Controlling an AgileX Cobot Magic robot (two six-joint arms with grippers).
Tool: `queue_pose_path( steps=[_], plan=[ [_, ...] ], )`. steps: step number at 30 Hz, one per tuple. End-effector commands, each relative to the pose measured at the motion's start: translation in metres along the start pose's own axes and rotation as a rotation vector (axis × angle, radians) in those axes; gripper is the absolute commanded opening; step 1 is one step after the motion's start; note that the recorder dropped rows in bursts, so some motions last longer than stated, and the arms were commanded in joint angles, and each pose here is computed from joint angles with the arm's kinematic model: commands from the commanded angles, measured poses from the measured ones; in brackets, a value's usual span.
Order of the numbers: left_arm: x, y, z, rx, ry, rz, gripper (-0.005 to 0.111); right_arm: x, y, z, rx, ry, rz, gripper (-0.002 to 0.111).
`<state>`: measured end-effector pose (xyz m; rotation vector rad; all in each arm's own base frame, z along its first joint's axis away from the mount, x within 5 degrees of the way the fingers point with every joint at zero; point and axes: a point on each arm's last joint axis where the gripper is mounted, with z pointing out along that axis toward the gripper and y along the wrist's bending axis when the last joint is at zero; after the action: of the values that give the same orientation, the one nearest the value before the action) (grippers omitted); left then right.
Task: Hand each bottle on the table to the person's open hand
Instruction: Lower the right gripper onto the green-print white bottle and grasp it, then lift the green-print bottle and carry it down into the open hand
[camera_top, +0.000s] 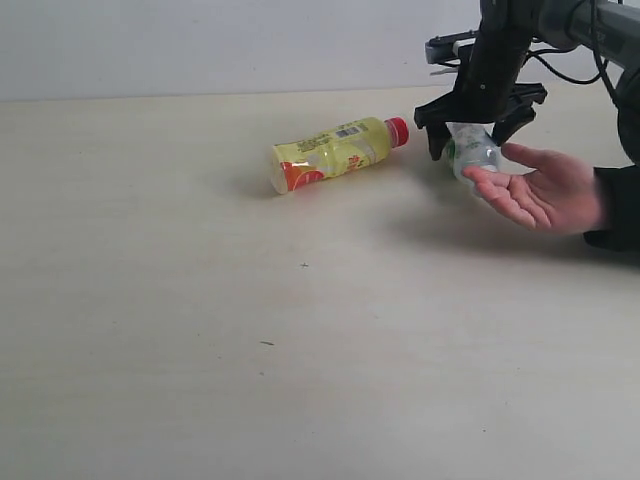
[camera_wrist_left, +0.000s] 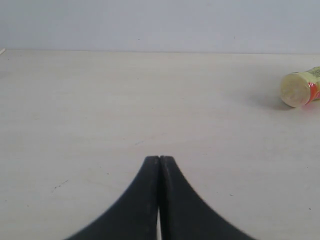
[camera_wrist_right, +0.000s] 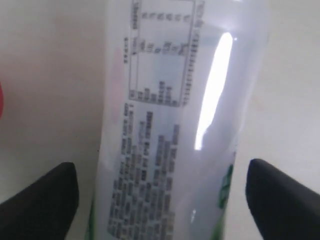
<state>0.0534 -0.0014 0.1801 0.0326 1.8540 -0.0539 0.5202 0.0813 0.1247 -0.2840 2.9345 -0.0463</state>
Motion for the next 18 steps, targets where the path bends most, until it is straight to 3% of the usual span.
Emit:
queue_pose_path(
  steps=[1,12,18],
  plan=[
    [-0.001,0.0,0.0,0.001,-0.016,-0.011,0.0,-0.002,-0.001,-0.001,0.011,-0.015,-0.002,0.065],
    [-0.001,0.0,0.0,0.001,-0.016,-0.011,0.0,-0.002,-0.001,-0.001,0.008,-0.01,0.067,0.0],
    [-0.001,0.0,0.0,0.001,-0.016,-0.011,0.0,-0.006,-0.001,-0.013,0.008,-0.055,0.066,0.0]
  ],
)
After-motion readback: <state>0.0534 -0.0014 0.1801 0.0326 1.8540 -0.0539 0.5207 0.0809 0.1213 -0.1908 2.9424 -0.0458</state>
